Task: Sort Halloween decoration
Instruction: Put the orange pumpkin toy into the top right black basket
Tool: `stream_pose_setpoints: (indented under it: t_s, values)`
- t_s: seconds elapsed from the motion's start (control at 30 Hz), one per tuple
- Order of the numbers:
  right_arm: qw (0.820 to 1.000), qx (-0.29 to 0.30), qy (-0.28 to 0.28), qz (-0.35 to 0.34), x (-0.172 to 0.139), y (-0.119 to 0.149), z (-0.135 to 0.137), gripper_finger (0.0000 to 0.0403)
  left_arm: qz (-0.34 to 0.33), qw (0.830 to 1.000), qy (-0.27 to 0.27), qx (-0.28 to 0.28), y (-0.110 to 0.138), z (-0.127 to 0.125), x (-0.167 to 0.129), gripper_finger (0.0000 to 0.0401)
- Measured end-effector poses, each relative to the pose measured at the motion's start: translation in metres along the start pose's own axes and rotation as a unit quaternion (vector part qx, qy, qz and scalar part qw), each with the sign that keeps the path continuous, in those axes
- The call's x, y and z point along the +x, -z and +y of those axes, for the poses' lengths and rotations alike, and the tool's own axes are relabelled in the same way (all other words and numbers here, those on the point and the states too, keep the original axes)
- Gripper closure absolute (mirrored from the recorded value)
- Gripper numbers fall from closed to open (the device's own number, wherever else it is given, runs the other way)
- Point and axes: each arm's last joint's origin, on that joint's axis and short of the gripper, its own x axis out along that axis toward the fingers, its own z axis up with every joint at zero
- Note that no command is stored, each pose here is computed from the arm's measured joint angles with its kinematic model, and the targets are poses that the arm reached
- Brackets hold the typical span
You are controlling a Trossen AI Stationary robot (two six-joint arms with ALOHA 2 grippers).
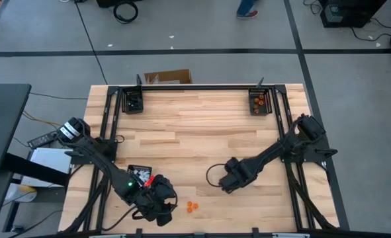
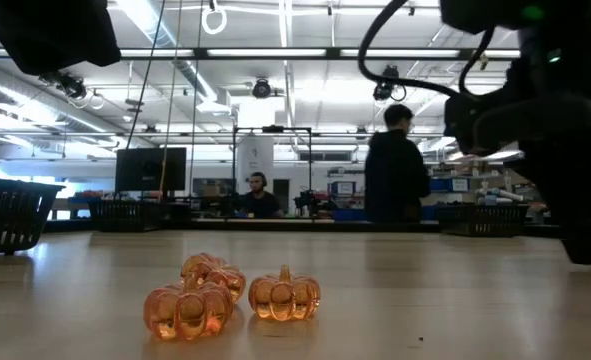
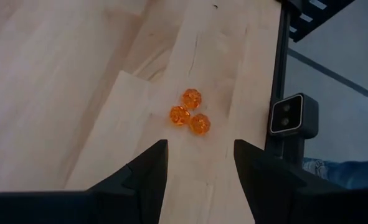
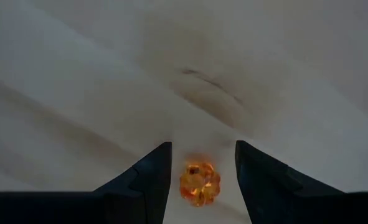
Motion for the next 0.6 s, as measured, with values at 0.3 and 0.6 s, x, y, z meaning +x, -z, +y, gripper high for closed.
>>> stream_pose_setpoints:
  t_s: [0.3, 0.6]
  values:
    - [0.999, 0.005, -0.005, 0.051, -0.0002, -0.0044, -0.0001, 0.0225, 0.000, 1.000, 0.000, -0.014, 0.0001, 0.0000, 0.0000, 0.0207]
    - [0.998, 0.000, -0.007, 0.062, -0.0005, -0.0005, 0.0003, 0.0243, 0.000, 1.000, 0.000, -0.016, 0.0000, 0.0000, 0.0000, 0.0207]
